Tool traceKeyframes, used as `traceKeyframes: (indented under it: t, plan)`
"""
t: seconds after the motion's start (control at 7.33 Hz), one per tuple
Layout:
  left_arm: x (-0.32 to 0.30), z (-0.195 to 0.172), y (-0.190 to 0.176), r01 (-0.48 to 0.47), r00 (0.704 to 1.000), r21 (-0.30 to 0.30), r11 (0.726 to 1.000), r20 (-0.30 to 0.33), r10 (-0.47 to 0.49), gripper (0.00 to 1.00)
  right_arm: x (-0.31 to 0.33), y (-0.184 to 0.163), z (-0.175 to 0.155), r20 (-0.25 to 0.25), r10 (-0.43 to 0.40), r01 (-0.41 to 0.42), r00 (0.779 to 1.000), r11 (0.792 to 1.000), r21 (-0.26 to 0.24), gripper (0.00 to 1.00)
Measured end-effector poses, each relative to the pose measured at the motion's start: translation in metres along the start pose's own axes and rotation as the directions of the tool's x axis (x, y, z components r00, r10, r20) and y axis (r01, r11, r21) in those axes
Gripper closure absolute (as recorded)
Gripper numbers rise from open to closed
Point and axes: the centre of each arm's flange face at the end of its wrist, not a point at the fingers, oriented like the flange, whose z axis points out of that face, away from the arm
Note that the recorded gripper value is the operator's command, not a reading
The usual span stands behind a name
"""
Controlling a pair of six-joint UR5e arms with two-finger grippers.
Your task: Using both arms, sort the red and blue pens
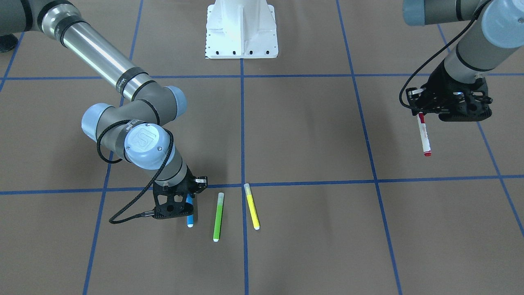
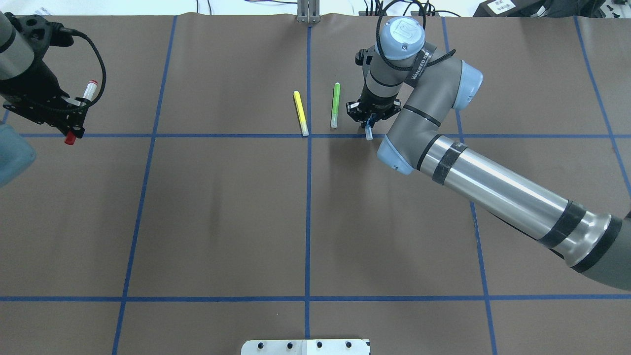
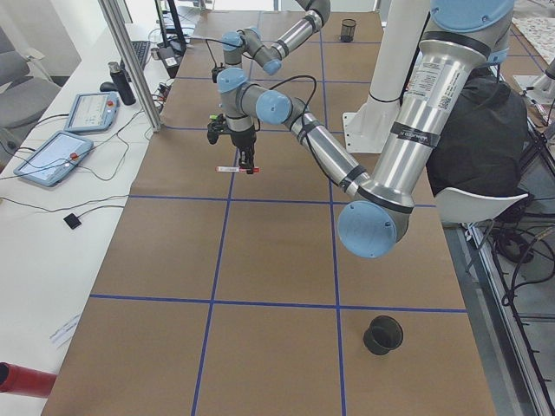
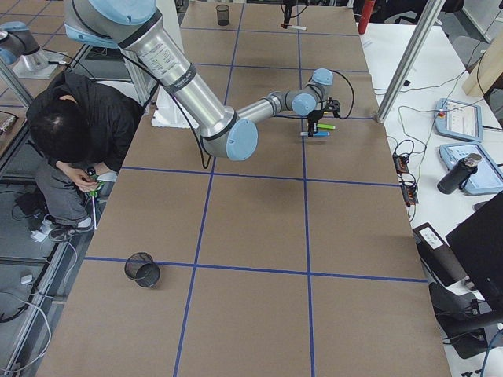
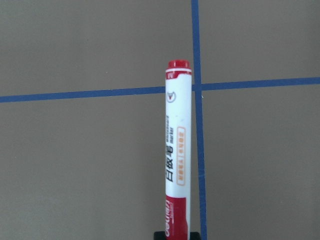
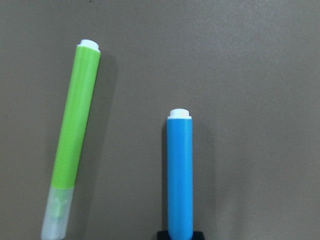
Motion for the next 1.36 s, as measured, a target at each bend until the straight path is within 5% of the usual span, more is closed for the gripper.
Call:
traceKeyframes:
  t: [0.68, 1.09, 1.36]
  plan:
    - [-0.187, 0.022, 0.062, -0.047, 0.996, -0.077, 0.996, 0.07, 0.053, 1.0, 0.009, -0.008, -0.057, -0.035, 0.019, -0.019, 0.999, 1.0, -0.006, 1.0]
    - [-0.289, 0.031, 0.14, 0.111, 0.991, -0.118, 0.987, 0.088, -0.101, 1.0, 0.052, -0.007, -0.074, -0.052, 0.059, -0.058, 0.997, 0.998, 0.017, 1.0]
    - [-0.353, 0.046, 0.204, 0.287, 0.958, -0.168, 0.943, 0.07, -0.279, 1.0, 0.083, -0.001, -0.093, -0.082, 0.093, -0.092, 0.992, 0.995, 0.025, 1.0]
